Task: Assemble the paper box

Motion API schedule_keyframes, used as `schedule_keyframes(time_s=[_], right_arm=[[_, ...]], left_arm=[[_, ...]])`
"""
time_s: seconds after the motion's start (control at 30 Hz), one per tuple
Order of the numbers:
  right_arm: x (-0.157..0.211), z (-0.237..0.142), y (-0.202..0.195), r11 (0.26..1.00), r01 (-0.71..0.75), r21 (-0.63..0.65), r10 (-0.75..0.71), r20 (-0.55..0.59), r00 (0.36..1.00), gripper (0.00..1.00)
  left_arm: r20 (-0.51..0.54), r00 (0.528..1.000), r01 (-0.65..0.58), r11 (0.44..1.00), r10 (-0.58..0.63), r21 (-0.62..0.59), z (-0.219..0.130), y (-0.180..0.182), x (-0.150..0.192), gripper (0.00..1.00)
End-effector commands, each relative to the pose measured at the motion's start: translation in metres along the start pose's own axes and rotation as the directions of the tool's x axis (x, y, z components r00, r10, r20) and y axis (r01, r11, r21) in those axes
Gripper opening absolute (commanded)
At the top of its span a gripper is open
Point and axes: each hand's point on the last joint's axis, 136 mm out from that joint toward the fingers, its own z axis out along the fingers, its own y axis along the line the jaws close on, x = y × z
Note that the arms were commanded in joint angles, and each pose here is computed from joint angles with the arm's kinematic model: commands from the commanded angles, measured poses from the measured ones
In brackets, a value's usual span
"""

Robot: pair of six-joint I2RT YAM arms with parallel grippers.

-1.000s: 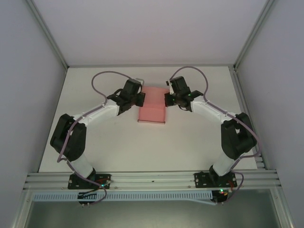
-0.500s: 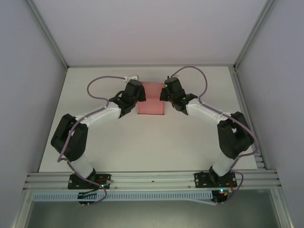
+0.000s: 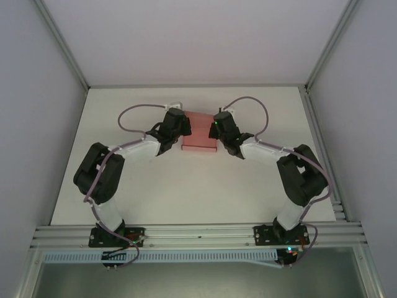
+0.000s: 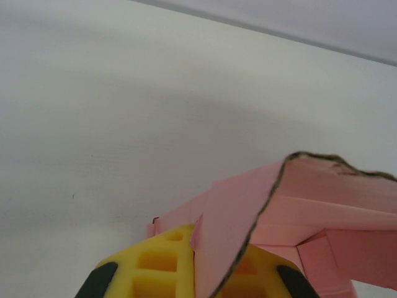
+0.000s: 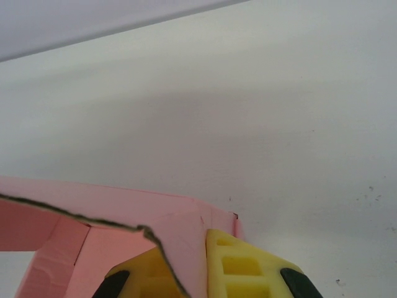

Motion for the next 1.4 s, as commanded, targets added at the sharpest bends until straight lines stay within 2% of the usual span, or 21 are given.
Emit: schedule_keyframes(time_s=[0.0,0.2,0.33,0.57,0.73,0.8,0.83,0.97,1.37], right_arm=[[0.023,-0.001,0.007,0.999,-0.045,-0.024,0.045,-0.008,0.999,0.0],[0.044,-0.014,0.006,1.0,-0.013,0.001,0.013,0.046,0.999,0.02],[0.053,-0.023,0.002,0.999,0.036,0.038,-0.038,0.064,0.997,0.04],[0.05,-0.042,-0.003,0.996,0.065,0.054,-0.07,0.095,0.993,0.11],[0.059,-0.048,-0.001,0.991,0.126,0.054,-0.129,0.064,0.99,0.14],[0.064,-0.05,-0.004,0.989,0.137,0.059,-0.14,0.053,0.989,0.16],[0.065,-0.051,-0.005,0.989,0.136,0.059,-0.139,0.052,0.989,0.16],[0.068,-0.056,-0.007,0.989,0.136,0.056,-0.139,0.048,0.989,0.21],[0.067,-0.081,0.012,0.982,0.182,-0.059,-0.182,0.006,0.983,0.53]], left_arm=[[-0.026,0.999,0.05,0.995,-0.047,0.089,-0.005,-0.009,0.017,0.0],[-0.024,0.999,0.043,0.994,-0.041,0.1,-0.02,0.0,0.038,0.0],[-0.007,1.0,-0.021,0.991,0.022,0.131,-0.032,-0.007,0.046,0.0],[-0.002,0.998,-0.057,0.989,0.058,0.133,-0.052,-0.005,0.048,0.27],[-0.009,0.997,-0.079,0.988,0.081,0.135,-0.07,0.0,0.053,0.83],[-0.021,0.995,-0.091,0.988,0.094,0.127,-0.078,0.004,0.057,0.97],[-0.028,0.994,-0.101,0.987,0.105,0.126,-0.082,0.005,0.059,1.0],[-0.042,0.992,-0.113,0.988,0.118,0.105,-0.099,0.014,0.062,1.0],[-0.01,0.994,-0.102,0.986,0.105,0.134,-0.152,0.0,0.015,1.0]])
